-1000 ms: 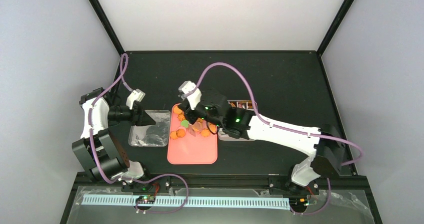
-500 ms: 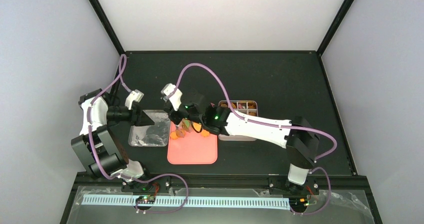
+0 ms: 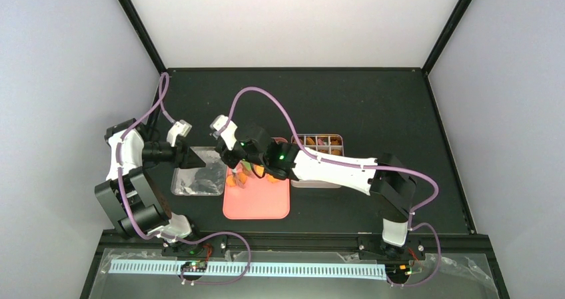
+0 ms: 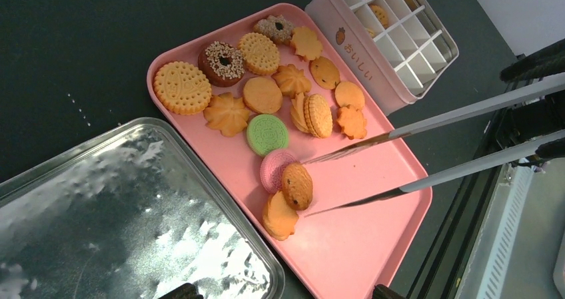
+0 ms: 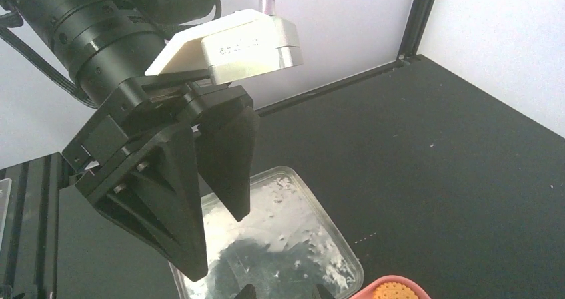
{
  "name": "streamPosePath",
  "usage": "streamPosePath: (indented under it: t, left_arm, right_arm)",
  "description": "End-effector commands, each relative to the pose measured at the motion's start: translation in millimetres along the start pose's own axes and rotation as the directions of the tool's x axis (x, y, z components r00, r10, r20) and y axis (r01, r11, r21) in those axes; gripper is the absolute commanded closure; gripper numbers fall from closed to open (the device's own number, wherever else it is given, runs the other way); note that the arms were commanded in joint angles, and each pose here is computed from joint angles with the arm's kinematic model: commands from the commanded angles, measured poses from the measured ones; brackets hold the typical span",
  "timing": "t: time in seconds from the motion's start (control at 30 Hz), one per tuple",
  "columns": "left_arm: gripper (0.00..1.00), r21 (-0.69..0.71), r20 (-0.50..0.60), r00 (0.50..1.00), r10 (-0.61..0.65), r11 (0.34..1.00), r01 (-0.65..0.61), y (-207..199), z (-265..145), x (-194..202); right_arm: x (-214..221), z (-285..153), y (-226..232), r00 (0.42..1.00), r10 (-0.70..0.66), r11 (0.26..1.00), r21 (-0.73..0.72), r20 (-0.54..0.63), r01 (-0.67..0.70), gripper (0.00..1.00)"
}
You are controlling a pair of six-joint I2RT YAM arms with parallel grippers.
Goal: Pack the cookies
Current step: Pick up the fake cookies from the plate.
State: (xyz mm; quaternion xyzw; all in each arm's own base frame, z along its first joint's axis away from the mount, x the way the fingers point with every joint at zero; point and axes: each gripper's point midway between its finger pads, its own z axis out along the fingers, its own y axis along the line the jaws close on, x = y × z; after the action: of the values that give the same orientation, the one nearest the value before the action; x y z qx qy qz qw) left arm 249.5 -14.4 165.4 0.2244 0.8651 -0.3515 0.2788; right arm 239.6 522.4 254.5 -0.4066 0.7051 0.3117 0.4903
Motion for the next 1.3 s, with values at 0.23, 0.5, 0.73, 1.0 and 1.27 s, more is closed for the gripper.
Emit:
streamPosePath:
  t: [0.23, 0.5, 0.73, 1.0, 1.27]
  left_arm:
    - [0.31, -0.004, 0.018, 0.999, 0.041, 0.999, -0.041, -3.6, -5.5, -5.5]
    - [0.32, -0.011, 0.012, 0.999, 0.048, 0.999, -0.048, -4.0, -7.1, -5.7]
    - [0.32, -0.007, 0.015, 0.999, 0.046, 0.999, -0.046, -3.4, -6.4, -5.4]
    - [0.32, -0.004, 0.017, 0.999, 0.044, 0.999, -0.044, -3.4, -6.2, -6.2]
    - [0.32, -0.004, 0.019, 0.999, 0.044, 0.999, -0.044, -4.4, -6.5, -6.4]
  right_arm:
    - [-43.4, -10.8, 0.2, 0.992, -0.011, 1.000, 0.012, 0.129, 0.010, 0.77]
    - [-28.7, 3.6, -2.1, 0.995, -0.027, 0.999, 0.029, 0.097, 0.024, 0.78]
    - [-1.0, -3.5, -8.7, 0.999, -0.029, 0.998, 0.055, 0.046, 0.027, 0.81]
    - [10.7, -23.5, -12.3, 0.999, -0.024, 0.998, 0.065, 0.026, 0.023, 0.84]
    - [-7.3, -44.5, -17.9, 0.998, -0.005, 0.996, 0.092, 0.064, -0.001, 0.96]
